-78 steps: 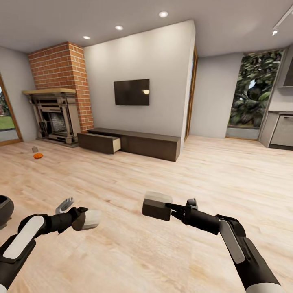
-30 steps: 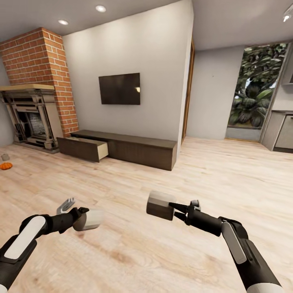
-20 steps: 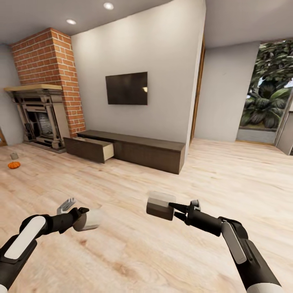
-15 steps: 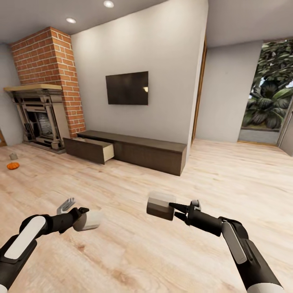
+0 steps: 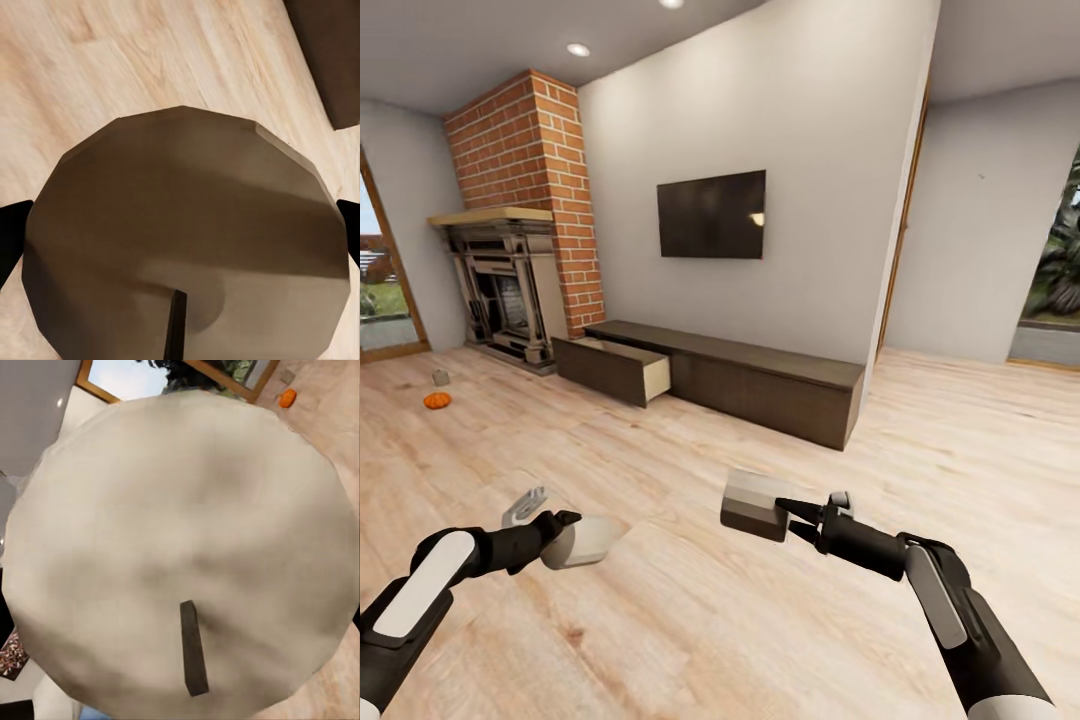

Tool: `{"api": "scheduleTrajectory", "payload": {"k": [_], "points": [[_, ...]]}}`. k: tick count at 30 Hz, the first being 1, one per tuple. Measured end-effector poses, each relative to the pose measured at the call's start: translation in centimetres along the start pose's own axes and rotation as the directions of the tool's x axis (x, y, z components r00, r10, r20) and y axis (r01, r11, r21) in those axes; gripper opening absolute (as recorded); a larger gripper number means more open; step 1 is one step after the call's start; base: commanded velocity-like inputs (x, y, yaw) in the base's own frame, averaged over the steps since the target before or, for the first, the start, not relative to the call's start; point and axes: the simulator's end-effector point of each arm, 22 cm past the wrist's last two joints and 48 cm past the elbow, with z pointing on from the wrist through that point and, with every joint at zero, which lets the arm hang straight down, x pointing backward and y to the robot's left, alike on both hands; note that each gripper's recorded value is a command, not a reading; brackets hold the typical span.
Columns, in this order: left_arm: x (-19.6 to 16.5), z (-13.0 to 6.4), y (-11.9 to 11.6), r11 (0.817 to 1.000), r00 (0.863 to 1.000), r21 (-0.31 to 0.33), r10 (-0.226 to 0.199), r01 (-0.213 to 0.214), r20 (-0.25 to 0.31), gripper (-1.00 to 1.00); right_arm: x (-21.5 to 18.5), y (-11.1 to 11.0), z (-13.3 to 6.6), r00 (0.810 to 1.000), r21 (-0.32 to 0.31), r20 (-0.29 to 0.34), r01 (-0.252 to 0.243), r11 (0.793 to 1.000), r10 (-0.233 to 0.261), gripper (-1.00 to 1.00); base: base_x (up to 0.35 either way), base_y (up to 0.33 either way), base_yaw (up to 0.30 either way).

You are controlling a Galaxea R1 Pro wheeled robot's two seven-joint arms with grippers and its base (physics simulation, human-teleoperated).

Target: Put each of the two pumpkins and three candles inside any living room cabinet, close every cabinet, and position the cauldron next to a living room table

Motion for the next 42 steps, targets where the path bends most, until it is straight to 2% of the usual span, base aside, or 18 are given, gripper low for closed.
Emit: {"api": "scheduleTrajectory", "payload": {"k": [7, 12, 22, 33, 42], "points": [[0.8, 0.4, -1.2, 1.000, 1.000, 0.020, 0.000, 0.001, -0.009, -1.00, 0.1, -0.5, -0.1, 1.000, 0.008, 0.001, -0.011, 1.000, 0.011, -1.00, 0.342, 0.000, 0.273], [0.9, 0.4, -1.3, 1.000, 1.000, 0.021, 0.001, 0.000, -0.009, -1.00, 0.6, -1.4, -0.1, 0.999, 0.016, -0.001, -0.041, 0.999, 0.041, -1.00, 0.342, 0.000, 0.274], [0.9, 0.4, -1.3, 1.000, 1.000, 0.024, 0.000, 0.000, -0.010, -1.00, 0.4, -1.5, -0.2, 0.999, 0.011, 0.008, -0.038, 0.999, 0.038, -1.00, 0.342, 0.000, 0.273], [0.8, 0.3, -1.2, 1.000, 1.000, 0.021, -0.001, 0.001, -0.009, -1.00, 1.1, -2.7, -0.4, 0.997, 0.020, 0.008, -0.080, 0.997, 0.079, -1.00, 0.342, 0.000, 0.273], [0.9, 0.4, -1.1, 1.000, 1.000, 0.019, 0.000, 0.001, -0.010, -1.00, 1.1, -2.9, -0.5, 0.996, 0.022, 0.008, -0.086, 0.996, 0.086, -1.00, 0.342, 0.000, 0.273]]}}
